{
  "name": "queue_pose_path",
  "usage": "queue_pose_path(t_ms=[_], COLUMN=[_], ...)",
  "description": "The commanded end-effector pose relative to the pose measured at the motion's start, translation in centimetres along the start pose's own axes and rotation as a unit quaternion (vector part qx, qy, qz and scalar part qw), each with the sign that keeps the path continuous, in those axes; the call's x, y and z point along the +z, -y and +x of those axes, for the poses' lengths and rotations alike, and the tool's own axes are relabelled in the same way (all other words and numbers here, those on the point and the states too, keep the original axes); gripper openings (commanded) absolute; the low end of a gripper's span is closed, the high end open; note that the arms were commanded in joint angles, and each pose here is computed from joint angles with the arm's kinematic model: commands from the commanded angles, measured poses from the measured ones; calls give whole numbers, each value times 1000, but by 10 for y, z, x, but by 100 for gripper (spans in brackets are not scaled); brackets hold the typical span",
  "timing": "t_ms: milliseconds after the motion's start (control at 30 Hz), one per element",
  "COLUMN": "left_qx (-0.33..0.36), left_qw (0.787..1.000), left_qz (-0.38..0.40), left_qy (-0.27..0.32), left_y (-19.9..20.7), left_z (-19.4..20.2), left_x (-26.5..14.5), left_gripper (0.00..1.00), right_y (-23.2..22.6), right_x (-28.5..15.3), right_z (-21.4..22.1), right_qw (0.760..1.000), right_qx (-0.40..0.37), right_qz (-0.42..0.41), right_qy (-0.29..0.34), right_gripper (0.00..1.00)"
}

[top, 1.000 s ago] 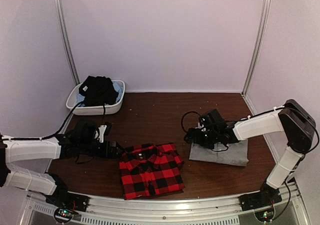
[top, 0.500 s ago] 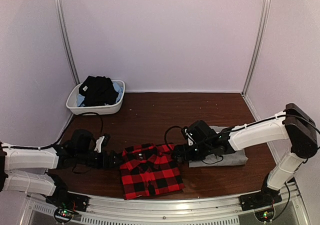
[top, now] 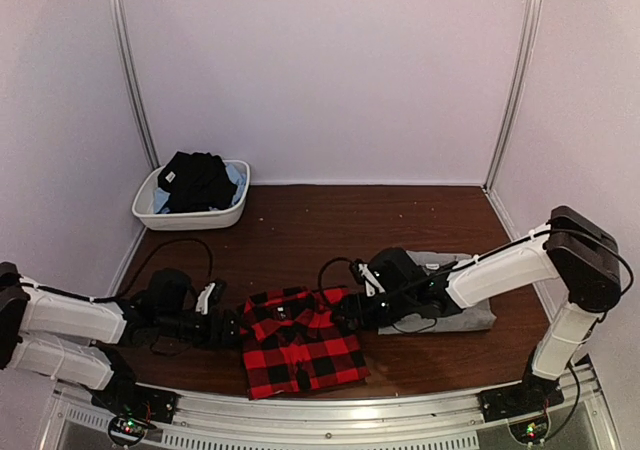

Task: Fold and stack the long sleeve shirts
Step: Pick up the square-folded shirt from the center of the board.

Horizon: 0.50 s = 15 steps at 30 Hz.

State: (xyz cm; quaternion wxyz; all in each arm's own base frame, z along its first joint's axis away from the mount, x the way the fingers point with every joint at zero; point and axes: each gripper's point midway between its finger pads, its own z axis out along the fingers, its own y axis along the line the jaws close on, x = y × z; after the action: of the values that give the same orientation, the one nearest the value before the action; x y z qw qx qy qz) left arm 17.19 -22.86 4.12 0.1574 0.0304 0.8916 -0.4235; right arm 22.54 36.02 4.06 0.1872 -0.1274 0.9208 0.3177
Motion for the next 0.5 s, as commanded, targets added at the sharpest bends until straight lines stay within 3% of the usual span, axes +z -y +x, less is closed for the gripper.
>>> queue_pose_path(t_ms=[0,100,333,467], left_qx=[-9,-6,12,32], left_qw=[1000,1000,998,996], left_qz=[-1,12,54,72], left_qy=[-7,-19,-35,-30], left_y=[-2,5,30,44], left_z=[6,12,16,7], left_x=[8,17,40,44], left_gripper=[69,60,29,12], right_y=[-6,-11,-25,-31], right_x=[14,20,22,15], right_z=[38,49,58,53], right_qw=[998,996,986,981], right_qx=[25,35,70,79], right_qz=[-41,-62,-140,-175], right_qy=[-50,-60,-55,-43], right_gripper=[76,70,50,30])
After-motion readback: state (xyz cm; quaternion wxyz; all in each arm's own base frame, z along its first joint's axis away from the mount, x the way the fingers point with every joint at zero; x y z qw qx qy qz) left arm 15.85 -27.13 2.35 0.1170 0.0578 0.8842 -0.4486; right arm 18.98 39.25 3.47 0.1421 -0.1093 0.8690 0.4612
